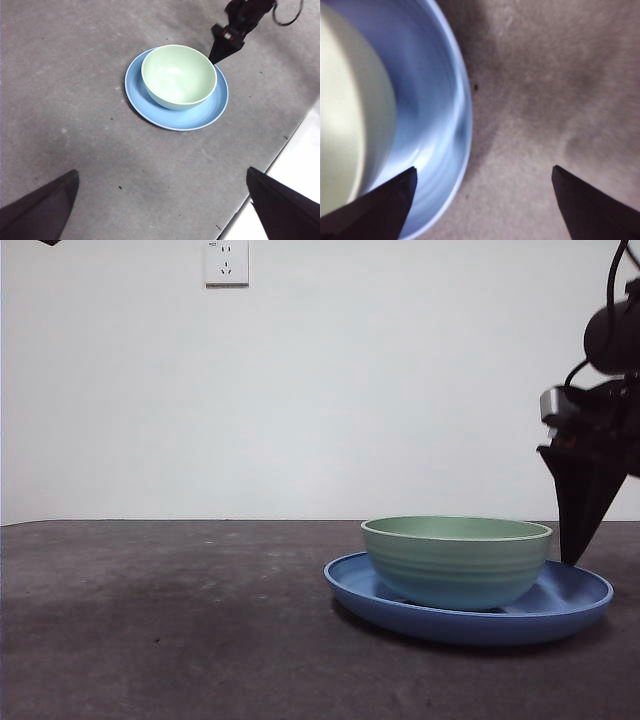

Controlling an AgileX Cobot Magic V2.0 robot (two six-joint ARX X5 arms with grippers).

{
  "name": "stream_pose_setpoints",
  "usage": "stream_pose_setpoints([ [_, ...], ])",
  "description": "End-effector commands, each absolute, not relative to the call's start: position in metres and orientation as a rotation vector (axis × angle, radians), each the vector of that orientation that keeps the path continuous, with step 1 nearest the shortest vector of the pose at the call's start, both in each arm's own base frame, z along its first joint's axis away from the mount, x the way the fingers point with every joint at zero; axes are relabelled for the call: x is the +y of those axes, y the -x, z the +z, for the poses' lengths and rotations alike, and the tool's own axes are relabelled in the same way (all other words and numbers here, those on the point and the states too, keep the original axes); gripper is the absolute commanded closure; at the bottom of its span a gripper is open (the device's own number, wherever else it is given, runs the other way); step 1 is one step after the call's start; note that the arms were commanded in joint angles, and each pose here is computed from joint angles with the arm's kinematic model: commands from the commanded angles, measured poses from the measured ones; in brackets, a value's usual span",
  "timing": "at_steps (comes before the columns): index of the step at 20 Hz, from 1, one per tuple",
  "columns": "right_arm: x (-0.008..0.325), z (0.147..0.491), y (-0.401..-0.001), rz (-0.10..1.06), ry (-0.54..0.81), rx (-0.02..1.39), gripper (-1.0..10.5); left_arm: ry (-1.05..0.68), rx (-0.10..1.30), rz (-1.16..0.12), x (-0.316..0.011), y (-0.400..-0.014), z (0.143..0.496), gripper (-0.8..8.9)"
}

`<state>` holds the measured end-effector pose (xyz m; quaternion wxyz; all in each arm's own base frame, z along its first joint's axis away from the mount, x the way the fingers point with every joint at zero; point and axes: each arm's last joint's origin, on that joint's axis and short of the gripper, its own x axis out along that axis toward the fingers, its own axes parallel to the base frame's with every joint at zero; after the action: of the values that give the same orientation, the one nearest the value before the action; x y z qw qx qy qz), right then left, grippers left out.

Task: Place the green bowl on the blue plate

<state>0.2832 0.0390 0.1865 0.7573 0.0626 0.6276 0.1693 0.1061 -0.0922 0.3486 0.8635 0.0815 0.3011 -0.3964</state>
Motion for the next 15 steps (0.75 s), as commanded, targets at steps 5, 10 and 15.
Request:
stream_pose_setpoints([
  [5, 0.044, 0.173, -0.298, 0.464, -0.168, 1.34, 6.0, -0.167, 0.62, -0.838, -0.094, -0.107, 0.351, 2.51],
  [10, 0.045, 0.164, -0.302, 0.476, -0.185, 1.362, 6.7, -0.167, 0.619, -0.838, -0.094, -0.107, 0.351, 2.51],
  [15, 0.045, 0.161, -0.302, 0.475, -0.186, 1.368, 9.4, -0.167, 0.619, -0.838, -0.094, -0.107, 0.351, 2.51],
])
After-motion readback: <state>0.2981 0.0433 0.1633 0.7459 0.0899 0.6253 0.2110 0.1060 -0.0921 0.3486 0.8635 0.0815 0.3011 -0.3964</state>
